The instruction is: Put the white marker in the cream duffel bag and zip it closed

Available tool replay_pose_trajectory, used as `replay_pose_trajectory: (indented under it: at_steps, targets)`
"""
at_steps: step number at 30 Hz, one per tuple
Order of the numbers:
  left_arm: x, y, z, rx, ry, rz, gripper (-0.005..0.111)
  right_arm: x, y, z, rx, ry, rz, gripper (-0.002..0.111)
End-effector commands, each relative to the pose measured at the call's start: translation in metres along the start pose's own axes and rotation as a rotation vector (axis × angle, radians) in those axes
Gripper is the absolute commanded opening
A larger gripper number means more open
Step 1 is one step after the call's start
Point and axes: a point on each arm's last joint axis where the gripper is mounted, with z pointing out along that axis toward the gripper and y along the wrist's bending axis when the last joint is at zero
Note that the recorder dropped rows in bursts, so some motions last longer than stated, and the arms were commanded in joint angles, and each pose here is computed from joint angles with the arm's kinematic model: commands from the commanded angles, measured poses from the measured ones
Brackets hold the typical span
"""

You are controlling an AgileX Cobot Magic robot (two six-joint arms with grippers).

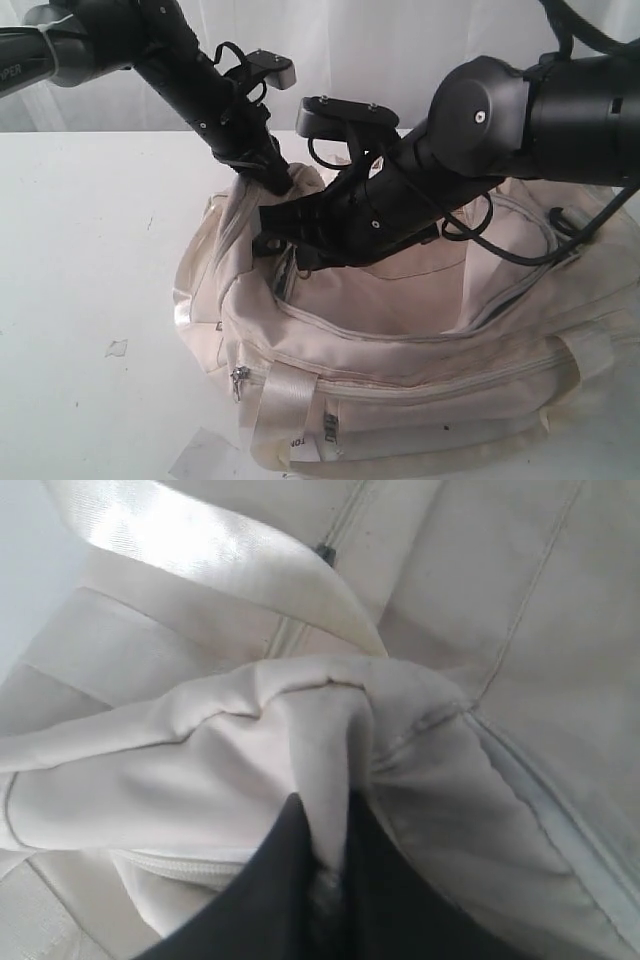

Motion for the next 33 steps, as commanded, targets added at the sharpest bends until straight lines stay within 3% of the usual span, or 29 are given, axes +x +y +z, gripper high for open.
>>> replay_pose_trajectory:
  at_steps: [1, 10, 22, 29, 33]
  targets:
    - [-0.008, 0.008, 0.001, -0.072, -0.095, -0.063, 0.0, 0.009, 0.003, -0.004, -0.03, 0.105, -0.006, 0.0]
    - [-0.009, 0.021, -0.004, -0.134, -0.161, -0.122, 0.0, 0.022, 0.013, -0.008, -0.136, 0.252, 0.017, 0.0]
    - [0.009, 0.049, -0.019, -0.164, -0.139, -0.174, 0.0, 0.024, 0.023, -0.045, -0.176, 0.226, -0.016, 0.0]
    - [0.01, 0.049, -0.02, -0.156, -0.133, -0.175, 0.0, 0.031, 0.021, -0.047, -0.157, 0.294, -0.042, 0.0]
    - [0.012, 0.046, -0.019, -0.126, -0.104, -0.177, 0.0, 0.025, 0.02, -0.046, -0.137, 0.234, -0.053, 0.0]
